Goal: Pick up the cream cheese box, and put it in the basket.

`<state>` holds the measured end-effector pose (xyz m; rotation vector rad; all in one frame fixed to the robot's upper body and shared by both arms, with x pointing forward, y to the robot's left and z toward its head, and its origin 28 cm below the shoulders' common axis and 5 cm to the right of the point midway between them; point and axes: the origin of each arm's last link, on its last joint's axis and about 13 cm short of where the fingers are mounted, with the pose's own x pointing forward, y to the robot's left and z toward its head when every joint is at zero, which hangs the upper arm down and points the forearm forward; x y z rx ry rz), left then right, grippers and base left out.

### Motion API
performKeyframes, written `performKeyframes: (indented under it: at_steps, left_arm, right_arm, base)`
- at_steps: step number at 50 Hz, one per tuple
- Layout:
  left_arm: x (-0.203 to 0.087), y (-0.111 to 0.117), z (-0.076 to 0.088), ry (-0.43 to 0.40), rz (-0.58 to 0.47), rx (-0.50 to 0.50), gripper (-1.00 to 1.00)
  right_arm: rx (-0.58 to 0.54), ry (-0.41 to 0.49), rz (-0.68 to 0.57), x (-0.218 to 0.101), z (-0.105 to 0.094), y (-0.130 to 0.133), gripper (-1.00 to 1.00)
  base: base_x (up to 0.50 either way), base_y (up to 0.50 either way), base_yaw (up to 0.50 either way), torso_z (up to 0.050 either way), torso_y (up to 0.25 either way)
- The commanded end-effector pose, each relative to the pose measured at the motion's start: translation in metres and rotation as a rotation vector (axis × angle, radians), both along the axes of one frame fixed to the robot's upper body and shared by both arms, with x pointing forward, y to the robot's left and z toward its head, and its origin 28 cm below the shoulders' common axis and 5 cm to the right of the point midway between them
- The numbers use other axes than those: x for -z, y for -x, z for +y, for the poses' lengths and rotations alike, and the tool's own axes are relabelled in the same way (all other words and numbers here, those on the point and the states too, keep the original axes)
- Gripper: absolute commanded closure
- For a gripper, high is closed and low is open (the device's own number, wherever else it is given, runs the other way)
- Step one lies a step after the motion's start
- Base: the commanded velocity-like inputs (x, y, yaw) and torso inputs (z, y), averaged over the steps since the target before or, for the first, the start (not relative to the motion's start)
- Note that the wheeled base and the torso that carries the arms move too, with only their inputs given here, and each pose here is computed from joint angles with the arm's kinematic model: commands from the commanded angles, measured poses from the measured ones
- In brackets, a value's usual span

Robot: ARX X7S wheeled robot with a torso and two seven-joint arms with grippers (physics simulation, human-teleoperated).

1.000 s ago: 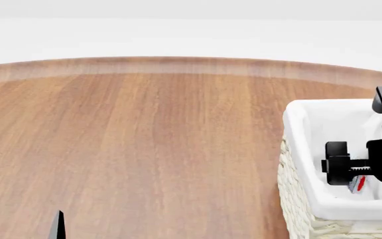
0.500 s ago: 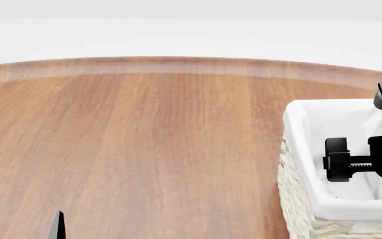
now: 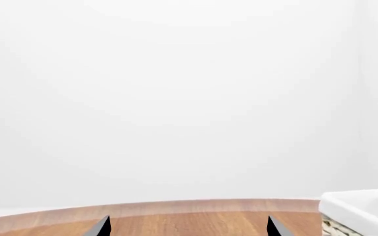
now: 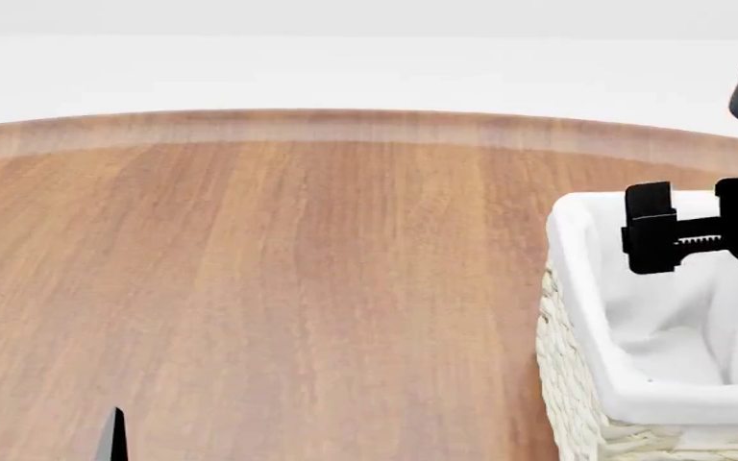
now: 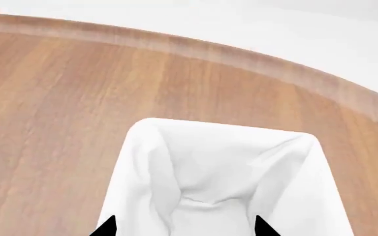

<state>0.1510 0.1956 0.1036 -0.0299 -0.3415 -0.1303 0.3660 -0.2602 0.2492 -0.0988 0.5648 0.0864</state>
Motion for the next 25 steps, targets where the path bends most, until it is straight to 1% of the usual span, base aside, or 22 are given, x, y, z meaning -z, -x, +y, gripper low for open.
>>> performKeyframes:
  at_steps: [1, 3, 4, 6, 8, 9, 11, 12, 13, 14, 18, 19, 20, 23, 25]
  left_arm:
    - [-0.001, 0.000, 0.000, -0.001, -0.003, -0.001, -1.00]
    - [-0.002, 0.000, 0.001, 0.001, -0.005, -0.007, -1.00]
    - [-0.002, 0.000, 0.002, 0.003, -0.005, -0.009, -1.00]
    - [-0.002, -0.001, 0.002, 0.004, -0.005, -0.011, -1.00]
    - [-0.001, -0.001, 0.001, 0.002, -0.004, -0.008, -1.00]
    - [-0.001, -0.001, 0.000, 0.000, -0.004, -0.009, -1.00]
    - [-0.001, -0.001, 0.001, 0.001, -0.004, -0.010, -1.00]
    - [-0.001, -0.001, 0.002, 0.002, -0.004, -0.012, -1.00]
    - [-0.001, -0.001, 0.002, 0.002, -0.005, -0.014, -1.00]
    - [-0.001, -0.001, 0.002, 0.003, -0.005, -0.014, -1.00]
    - [-0.001, 0.000, 0.001, 0.002, -0.004, -0.012, -1.00]
    - [-0.001, 0.000, 0.001, 0.002, -0.005, -0.013, -1.00]
    - [-0.001, 0.000, 0.001, 0.002, -0.005, -0.013, -1.00]
    - [-0.001, -0.001, 0.002, 0.003, -0.004, -0.015, -1.00]
    - [-0.002, 0.000, 0.002, 0.004, -0.006, -0.016, -1.00]
  right_arm:
    - [-0.061, 0.015, -0.164, -0.020, 0.012, 0.008, -1.00]
    - [-0.059, 0.005, -0.229, -0.018, 0.012, 0.010, -1.00]
    - [-0.036, 0.014, -0.261, -0.018, 0.013, 0.011, -1.00]
    - [-0.008, 0.002, -0.318, -0.017, 0.014, 0.014, -1.00]
    - [0.020, -0.002, -0.388, -0.014, 0.018, 0.018, -1.00]
    - [0.025, -0.009, -0.402, -0.012, 0.019, 0.020, -1.00]
    - [0.041, 0.007, -0.462, -0.009, 0.025, 0.027, -1.00]
    - [0.037, 0.001, -0.484, -0.007, 0.028, 0.031, -1.00]
    - [0.031, 0.024, -0.498, -0.004, 0.030, 0.034, -1.00]
    - [0.027, 0.023, -0.526, 0.001, 0.036, 0.040, -1.00]
    - [0.019, 0.024, -0.573, 0.007, 0.047, 0.051, -1.00]
    - [0.017, 0.036, -0.588, 0.010, 0.052, 0.056, -1.00]
    - [0.017, 0.036, -0.588, 0.010, 0.052, 0.056, -1.00]
    - [0.011, 0.033, -0.636, 0.014, 0.062, 0.064, -1.00]
    - [0.001, 0.023, -0.678, 0.015, 0.071, 0.073, -1.00]
  base:
    - [0.00, 0.00, 0.00, 0.000, 0.000]
    - [0.00, 0.00, 0.00, 0.000, 0.000]
    - [0.00, 0.00, 0.00, 0.000, 0.000]
    - [0.00, 0.00, 0.00, 0.000, 0.000]
    - [0.00, 0.00, 0.00, 0.000, 0.000]
    - [0.00, 0.00, 0.00, 0.000, 0.000]
    - [0.00, 0.00, 0.00, 0.000, 0.000]
    - [0.00, 0.00, 0.00, 0.000, 0.000]
    - [0.00, 0.00, 0.00, 0.000, 0.000]
    - [0.00, 0.00, 0.00, 0.000, 0.000]
    - [0.00, 0.00, 0.00, 0.000, 0.000]
    - [0.00, 0.00, 0.00, 0.000, 0.000]
    - [0.00, 0.00, 0.00, 0.000, 0.000]
    - [0.00, 0.00, 0.00, 0.000, 0.000]
    - [0.00, 0.00, 0.00, 0.000, 0.000]
